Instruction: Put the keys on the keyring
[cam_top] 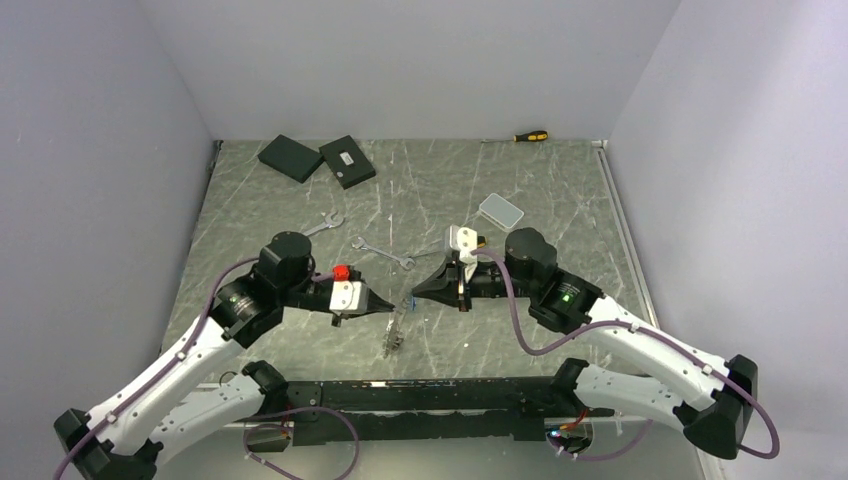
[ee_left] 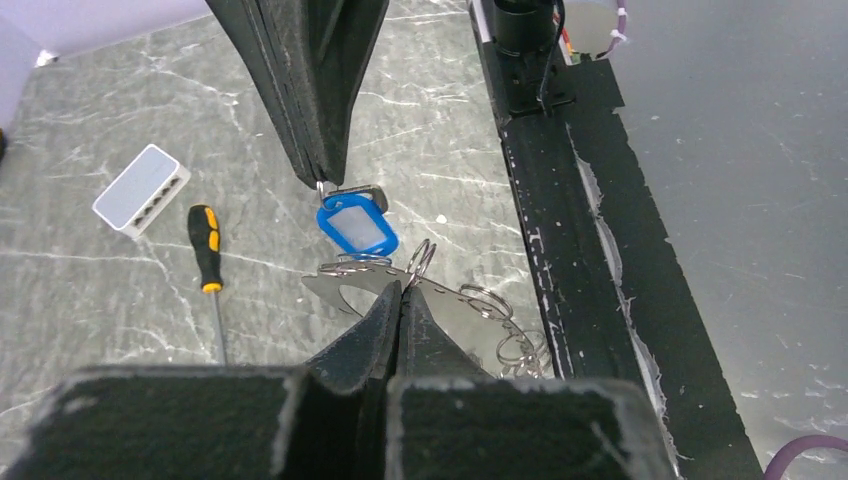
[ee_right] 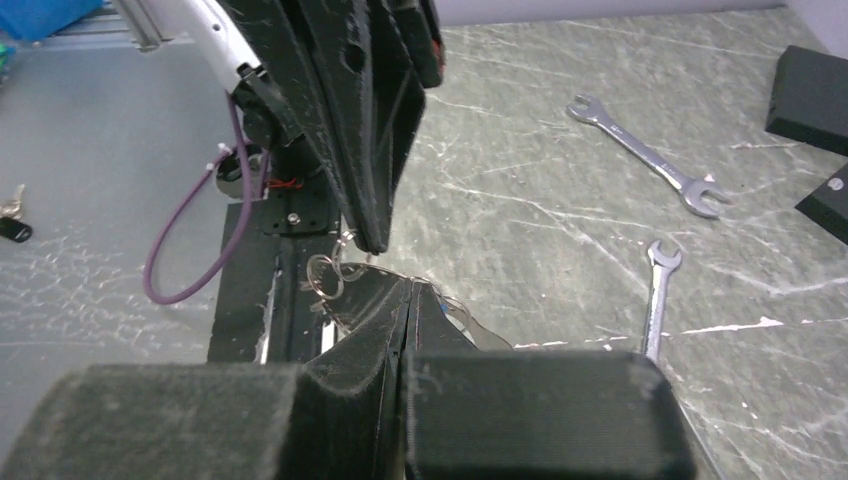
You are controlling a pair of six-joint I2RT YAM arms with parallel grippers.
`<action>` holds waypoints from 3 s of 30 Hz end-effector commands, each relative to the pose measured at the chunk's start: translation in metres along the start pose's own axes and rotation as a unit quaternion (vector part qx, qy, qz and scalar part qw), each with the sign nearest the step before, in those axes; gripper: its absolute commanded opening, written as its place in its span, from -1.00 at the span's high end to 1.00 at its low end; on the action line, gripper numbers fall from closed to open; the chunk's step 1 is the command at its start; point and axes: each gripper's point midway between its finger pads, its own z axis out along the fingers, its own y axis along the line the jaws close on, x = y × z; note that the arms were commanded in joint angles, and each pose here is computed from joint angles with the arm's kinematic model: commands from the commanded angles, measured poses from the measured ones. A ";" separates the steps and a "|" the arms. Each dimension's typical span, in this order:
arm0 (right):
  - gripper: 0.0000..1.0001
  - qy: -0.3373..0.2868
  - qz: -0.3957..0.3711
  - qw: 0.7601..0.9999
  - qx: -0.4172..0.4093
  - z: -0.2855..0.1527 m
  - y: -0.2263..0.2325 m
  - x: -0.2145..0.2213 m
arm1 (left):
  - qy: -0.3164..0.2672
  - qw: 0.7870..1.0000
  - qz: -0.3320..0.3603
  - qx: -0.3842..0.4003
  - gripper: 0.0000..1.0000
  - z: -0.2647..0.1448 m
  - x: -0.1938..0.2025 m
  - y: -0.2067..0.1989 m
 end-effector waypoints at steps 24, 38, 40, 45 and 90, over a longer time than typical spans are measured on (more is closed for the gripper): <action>1.00 0.029 0.049 0.995 -0.085 0.014 0.018 -0.014 | -0.014 0.997 0.033 0.069 1.00 0.013 -0.011 0.002; 1.00 0.025 0.065 0.994 -0.078 0.021 0.013 -0.018 | -0.004 0.997 0.040 0.062 1.00 0.014 -0.003 0.004; 1.00 0.027 0.066 0.994 -0.080 0.022 0.014 -0.017 | -0.005 0.997 0.042 0.059 1.00 0.013 -0.003 0.004; 1.00 0.029 0.067 0.993 -0.090 0.023 0.018 -0.015 | -0.002 0.997 0.038 0.063 1.00 0.015 0.000 0.005; 1.00 0.057 0.005 0.996 -0.063 0.005 0.028 0.018 | -0.031 0.999 0.007 0.033 1.00 0.009 -0.017 0.010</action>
